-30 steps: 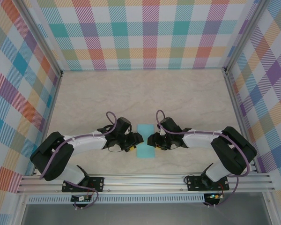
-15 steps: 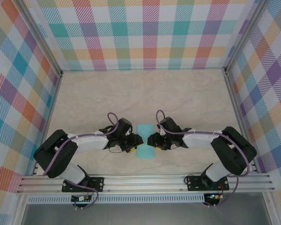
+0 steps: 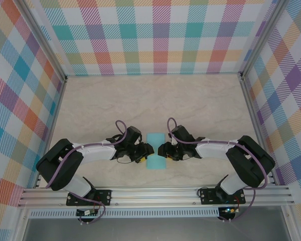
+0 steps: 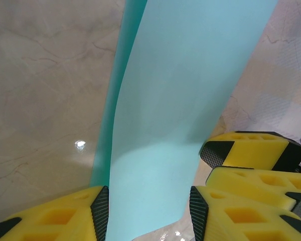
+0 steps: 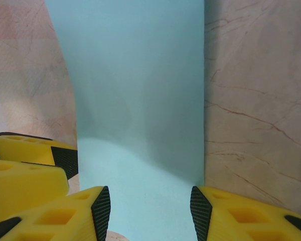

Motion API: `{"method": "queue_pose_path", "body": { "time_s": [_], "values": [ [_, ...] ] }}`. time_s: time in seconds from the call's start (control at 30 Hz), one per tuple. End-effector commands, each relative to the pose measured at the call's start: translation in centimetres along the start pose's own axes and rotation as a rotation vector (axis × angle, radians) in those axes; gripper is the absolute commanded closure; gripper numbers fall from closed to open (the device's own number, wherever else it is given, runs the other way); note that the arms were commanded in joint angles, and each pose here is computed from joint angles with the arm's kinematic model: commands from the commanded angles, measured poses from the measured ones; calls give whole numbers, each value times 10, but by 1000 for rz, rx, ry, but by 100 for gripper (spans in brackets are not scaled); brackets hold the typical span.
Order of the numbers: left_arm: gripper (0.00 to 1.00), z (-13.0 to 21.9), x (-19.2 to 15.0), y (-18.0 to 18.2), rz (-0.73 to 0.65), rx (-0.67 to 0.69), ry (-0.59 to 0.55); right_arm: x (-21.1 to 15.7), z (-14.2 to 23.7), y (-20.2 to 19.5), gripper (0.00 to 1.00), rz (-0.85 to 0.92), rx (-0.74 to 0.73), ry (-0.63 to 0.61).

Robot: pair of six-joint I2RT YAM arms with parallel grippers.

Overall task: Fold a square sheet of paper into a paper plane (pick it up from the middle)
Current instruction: Pick up the paper from the center of the table.

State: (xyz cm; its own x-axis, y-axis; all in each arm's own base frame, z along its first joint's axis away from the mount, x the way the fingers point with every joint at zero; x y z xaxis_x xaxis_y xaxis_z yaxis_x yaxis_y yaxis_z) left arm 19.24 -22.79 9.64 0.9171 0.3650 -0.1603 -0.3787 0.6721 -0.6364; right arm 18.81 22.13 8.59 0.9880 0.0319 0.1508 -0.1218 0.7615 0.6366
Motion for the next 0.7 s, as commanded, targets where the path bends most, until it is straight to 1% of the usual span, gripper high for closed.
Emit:
{"method": "queue_pose_path", "body": {
  "time_s": [0.0,0.17,0.47,0.67],
  "values": [
    [52,-3,-4,1,-13,-2,11,-13,-1,-20,50,-52,-86,42],
    [51,-3,-2,0,1,-16,-15,-12,-1,-19,50,-50,-85,40],
    [52,-8,2,-1,24,-39,-27,-12,0,-18,50,-49,-79,39],
    [57,-7,6,-4,36,-56,-62,-11,7,-12,50,-22,-49,10]
  ]
}}
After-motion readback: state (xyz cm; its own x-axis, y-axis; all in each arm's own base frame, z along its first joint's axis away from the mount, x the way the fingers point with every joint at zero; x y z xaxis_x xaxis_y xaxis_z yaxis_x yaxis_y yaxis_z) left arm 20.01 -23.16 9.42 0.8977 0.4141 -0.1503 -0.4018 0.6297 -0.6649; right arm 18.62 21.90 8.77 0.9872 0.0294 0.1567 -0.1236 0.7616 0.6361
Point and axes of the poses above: each hand's point on the last joint's axis, 136 mm out from that joint toward the fingers, its own z axis back along the fingers, its own y axis along the line the jaws close on, x = y × z, the point moved 8 cm from there along z, back along the fingers, and after that the axes turned 8 degrees about z, right-handed, at the moved point
